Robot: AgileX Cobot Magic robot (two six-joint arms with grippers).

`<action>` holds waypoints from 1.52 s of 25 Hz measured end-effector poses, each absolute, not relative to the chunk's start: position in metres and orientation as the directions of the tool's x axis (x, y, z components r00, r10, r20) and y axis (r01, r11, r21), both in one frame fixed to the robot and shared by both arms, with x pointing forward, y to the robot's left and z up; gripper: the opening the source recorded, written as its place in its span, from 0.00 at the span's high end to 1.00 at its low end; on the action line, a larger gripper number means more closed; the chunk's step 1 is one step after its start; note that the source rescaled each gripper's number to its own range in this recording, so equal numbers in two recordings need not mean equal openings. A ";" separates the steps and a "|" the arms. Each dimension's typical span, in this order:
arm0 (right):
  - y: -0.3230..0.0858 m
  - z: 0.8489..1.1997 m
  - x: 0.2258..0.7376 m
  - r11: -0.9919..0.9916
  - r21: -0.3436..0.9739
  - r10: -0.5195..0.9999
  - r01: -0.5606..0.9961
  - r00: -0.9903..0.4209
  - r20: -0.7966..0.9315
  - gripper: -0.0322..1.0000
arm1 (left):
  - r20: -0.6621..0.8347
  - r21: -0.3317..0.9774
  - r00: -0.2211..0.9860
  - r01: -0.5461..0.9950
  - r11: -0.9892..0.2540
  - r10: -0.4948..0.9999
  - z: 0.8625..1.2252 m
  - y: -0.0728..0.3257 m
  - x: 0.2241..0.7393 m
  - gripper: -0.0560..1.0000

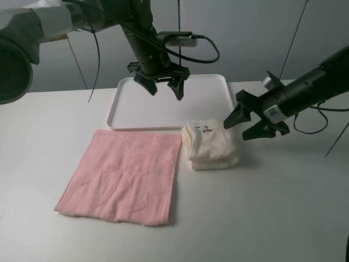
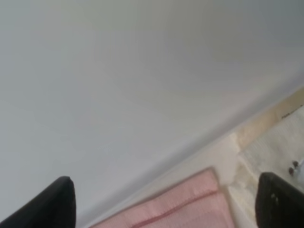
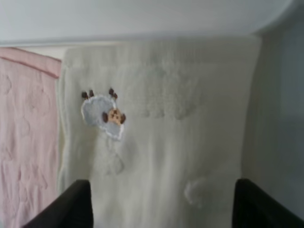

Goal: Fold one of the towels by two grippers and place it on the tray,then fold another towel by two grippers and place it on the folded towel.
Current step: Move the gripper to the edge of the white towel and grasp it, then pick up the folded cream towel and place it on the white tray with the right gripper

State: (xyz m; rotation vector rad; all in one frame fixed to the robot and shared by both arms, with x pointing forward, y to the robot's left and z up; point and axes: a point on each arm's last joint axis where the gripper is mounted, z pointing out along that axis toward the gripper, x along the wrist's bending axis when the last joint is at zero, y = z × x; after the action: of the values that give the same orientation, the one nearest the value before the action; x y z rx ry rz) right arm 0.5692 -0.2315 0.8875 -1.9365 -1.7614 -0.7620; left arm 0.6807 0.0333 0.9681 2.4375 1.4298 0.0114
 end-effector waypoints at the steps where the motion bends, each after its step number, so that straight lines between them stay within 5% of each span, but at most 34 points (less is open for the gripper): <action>1: -0.231 0.881 0.569 -0.116 0.041 0.766 0.992 0.063 0.639 0.28 | -0.150 0.272 0.501 0.850 -0.452 0.852 0.968 0.033 0.681 0.02; 15: -0.222 0.856 0.568 -0.086 -0.011 0.744 0.996 0.071 0.665 0.30 | -0.147 0.274 0.511 0.844 -0.461 0.847 0.968 0.033 0.681 0.02; 20: -0.215 0.853 0.569 -0.067 0.037 0.775 0.997 0.029 0.631 0.56 | -0.144 0.275 0.519 0.839 -0.470 0.843 0.968 0.033 0.681 0.02; 24: -0.215 0.853 0.570 -0.038 0.069 0.782 0.997 -0.013 0.624 0.87 | -0.138 0.278 0.538 0.827 -0.489 0.832 0.968 0.033 0.681 0.02; 31: -0.211 0.863 0.572 -0.057 0.095 0.744 0.994 -0.021 0.668 0.88 | -0.124 0.253 0.579 0.803 -0.539 0.806 0.969 0.042 0.675 0.02; 38: -0.203 0.931 0.596 -0.031 0.180 0.686 0.983 -0.110 0.720 0.88 | -0.158 0.291 0.546 0.822 -0.490 0.823 0.997 0.080 0.682 0.02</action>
State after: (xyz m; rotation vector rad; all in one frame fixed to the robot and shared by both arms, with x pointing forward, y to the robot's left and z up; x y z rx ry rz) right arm 0.5962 -0.2031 0.9306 -1.7478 -1.8319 -0.9496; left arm 0.6817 0.0804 0.9966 2.4549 1.3546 0.0035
